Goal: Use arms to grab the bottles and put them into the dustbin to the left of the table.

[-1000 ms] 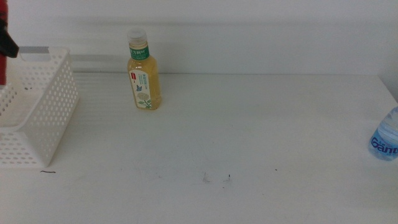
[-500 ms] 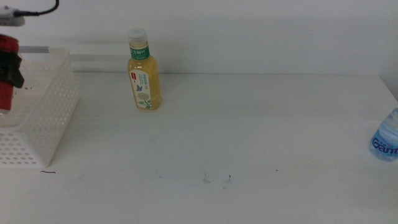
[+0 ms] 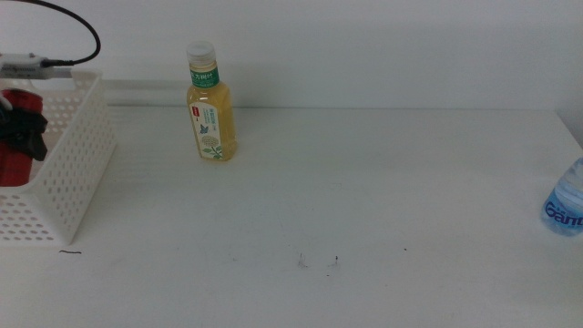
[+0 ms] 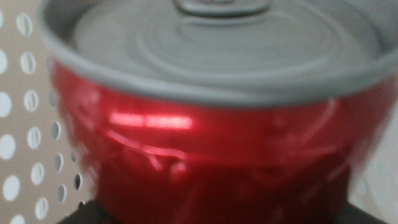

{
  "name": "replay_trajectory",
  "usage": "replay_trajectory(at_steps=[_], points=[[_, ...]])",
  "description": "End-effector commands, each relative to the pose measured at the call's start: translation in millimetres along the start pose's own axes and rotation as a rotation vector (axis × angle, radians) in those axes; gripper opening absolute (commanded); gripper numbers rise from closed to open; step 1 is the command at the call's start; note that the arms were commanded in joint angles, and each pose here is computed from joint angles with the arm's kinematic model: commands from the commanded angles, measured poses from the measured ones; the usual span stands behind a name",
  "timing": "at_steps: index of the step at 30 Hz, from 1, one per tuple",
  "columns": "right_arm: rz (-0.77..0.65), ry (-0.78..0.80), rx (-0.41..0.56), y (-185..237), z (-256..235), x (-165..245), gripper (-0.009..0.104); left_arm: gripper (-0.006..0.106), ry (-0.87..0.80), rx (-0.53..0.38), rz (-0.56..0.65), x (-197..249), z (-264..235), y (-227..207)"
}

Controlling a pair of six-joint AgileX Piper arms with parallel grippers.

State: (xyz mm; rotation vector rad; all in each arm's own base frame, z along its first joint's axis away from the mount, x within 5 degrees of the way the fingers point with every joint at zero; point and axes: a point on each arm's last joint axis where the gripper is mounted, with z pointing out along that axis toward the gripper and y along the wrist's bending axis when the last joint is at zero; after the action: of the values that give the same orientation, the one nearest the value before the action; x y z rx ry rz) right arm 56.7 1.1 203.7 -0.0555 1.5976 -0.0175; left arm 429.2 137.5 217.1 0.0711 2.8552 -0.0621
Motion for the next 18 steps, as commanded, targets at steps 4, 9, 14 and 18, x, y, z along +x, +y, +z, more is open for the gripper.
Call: replay_trajectory(at_steps=[4,9,14,18], points=[[-0.01,-0.007,0.007,0,0,0,0.093,0.049,-0.048,-0.028,-0.002,-6,-7,1],[-0.01,-0.007,0.007,0,0,0,0.093,0.069,-0.057,0.0,-0.006,-8,-7,-5],[-0.01,-0.007,0.007,0,0,0,0.093,0.09,-0.035,-0.045,0.023,-9,-6,-11],[-0.01,-0.007,0.007,0,0,0,0.093,0.094,-0.041,-0.065,0.026,-11,-17,-19]])
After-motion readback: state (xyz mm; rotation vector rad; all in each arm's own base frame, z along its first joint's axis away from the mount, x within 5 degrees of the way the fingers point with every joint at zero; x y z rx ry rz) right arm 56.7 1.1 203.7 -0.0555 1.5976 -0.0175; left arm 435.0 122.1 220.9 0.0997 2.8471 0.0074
